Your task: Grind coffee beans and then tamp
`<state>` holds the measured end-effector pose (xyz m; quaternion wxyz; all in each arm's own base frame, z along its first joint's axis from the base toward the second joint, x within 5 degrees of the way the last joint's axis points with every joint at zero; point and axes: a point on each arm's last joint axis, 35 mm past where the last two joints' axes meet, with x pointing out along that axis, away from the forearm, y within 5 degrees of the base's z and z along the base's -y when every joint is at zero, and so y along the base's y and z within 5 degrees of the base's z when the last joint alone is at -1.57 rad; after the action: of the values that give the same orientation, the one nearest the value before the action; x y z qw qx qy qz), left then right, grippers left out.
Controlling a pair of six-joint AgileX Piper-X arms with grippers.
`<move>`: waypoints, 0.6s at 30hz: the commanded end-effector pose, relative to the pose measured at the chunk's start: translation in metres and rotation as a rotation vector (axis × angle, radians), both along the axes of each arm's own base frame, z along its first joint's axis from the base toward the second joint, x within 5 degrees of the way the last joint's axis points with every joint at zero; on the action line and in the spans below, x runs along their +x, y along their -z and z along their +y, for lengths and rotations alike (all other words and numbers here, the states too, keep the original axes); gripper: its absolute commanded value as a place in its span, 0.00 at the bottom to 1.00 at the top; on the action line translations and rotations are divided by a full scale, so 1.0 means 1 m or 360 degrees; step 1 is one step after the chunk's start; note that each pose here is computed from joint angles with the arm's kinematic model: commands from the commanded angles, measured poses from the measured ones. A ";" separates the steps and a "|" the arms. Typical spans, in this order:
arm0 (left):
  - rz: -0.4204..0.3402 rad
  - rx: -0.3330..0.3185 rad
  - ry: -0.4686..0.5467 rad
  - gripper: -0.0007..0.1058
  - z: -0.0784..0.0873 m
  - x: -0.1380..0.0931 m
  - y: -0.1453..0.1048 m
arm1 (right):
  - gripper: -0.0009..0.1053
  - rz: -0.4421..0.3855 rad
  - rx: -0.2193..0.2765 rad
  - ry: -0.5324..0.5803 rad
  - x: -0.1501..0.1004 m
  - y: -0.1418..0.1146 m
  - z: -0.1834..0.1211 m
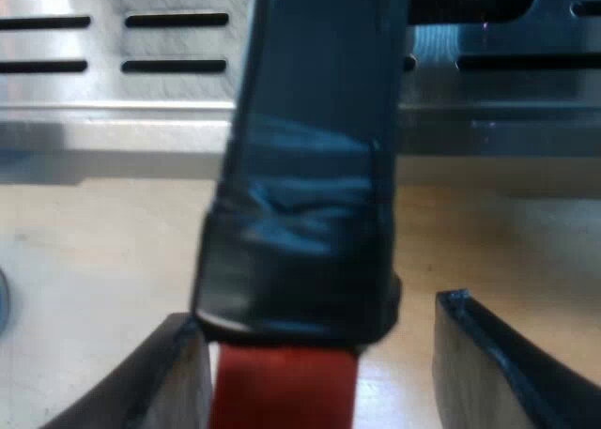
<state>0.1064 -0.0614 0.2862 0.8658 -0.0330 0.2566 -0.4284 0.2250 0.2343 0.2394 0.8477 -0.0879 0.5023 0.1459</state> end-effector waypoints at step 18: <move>-0.0026 -0.0018 0.0027 0.75 -0.001 0.000 -0.002 | 0.18 0.0033 -0.0029 -0.0020 -0.002 0.000 -0.002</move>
<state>0.1064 -0.0614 0.2862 0.8658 -0.0330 0.2566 -0.4284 0.2237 0.2328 0.2385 0.8437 -0.0931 0.5090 0.1428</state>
